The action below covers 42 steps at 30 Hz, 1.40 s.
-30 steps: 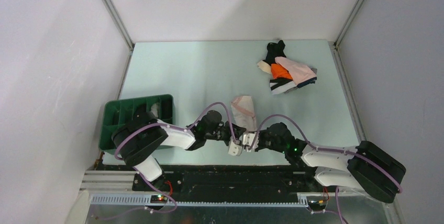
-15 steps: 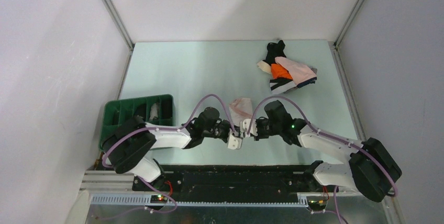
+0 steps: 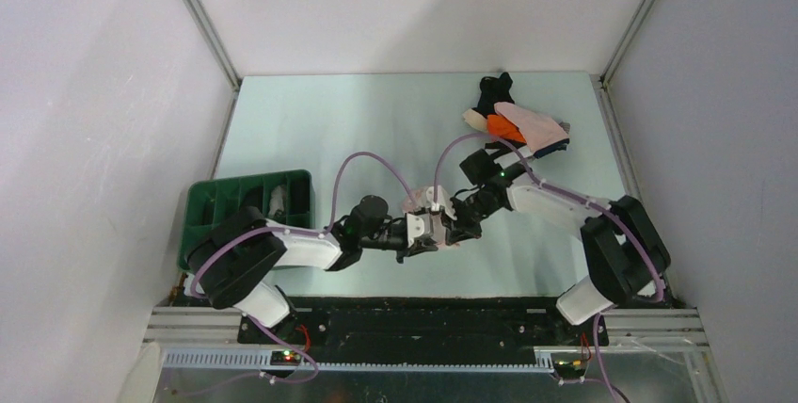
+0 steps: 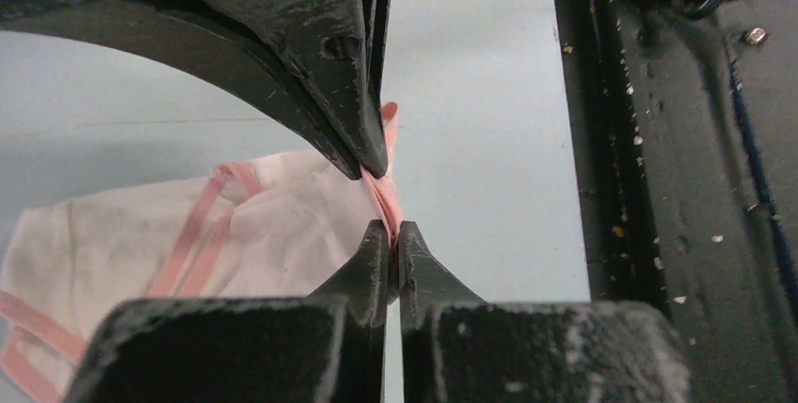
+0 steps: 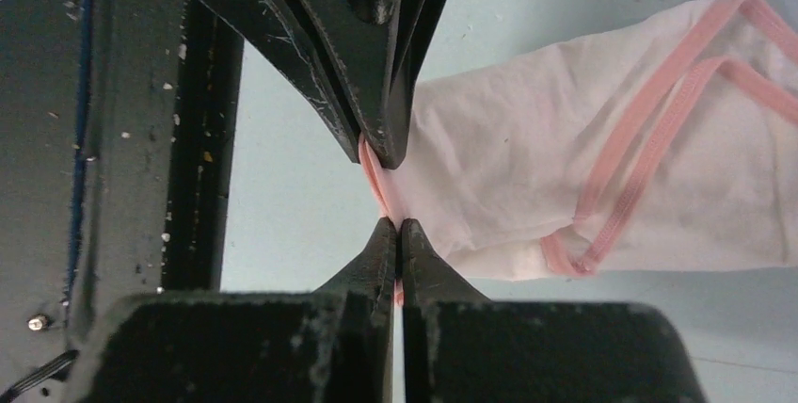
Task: Roll the underwear
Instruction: Roll the underwear to the center of the board.
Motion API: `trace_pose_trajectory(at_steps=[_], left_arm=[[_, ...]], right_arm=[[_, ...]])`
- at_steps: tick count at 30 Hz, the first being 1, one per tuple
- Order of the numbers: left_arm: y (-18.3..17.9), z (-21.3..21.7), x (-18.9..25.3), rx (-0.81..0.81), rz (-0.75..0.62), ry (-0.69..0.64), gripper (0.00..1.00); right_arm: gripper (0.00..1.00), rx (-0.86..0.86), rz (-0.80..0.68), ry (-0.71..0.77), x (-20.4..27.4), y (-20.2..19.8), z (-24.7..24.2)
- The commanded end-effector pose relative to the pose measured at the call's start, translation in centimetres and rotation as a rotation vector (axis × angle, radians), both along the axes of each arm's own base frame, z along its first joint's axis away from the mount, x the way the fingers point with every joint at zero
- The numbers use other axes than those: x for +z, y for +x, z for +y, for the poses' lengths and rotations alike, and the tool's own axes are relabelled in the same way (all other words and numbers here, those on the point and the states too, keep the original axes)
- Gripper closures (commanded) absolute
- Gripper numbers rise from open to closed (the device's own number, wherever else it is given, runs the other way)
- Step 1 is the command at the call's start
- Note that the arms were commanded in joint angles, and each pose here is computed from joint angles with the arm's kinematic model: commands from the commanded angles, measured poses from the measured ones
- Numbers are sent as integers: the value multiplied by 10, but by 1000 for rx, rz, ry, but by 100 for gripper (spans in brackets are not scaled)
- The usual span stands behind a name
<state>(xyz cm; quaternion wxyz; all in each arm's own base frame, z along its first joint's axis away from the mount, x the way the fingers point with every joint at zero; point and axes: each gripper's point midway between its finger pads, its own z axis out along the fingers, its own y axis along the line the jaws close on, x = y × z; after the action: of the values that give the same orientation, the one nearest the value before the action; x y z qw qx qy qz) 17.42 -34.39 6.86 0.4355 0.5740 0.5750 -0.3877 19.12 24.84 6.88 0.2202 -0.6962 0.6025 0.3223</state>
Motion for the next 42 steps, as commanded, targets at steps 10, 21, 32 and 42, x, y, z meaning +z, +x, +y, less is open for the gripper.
trace_pose_trajectory(at_steps=[10,21,32,42], left_arm=[[16,19,-29,353,460,-9,100],[16,25,-48,364,569,8,100],[22,29,-61,392,581,51,97],[41,34,-49,455,503,94,52]], right_arm=[[100,197,276,-230,-15,-31,4],[100,149,502,-361,-26,-30,17],[100,12,683,-485,-50,-14,5],[100,-153,777,-536,-67,10,9]])
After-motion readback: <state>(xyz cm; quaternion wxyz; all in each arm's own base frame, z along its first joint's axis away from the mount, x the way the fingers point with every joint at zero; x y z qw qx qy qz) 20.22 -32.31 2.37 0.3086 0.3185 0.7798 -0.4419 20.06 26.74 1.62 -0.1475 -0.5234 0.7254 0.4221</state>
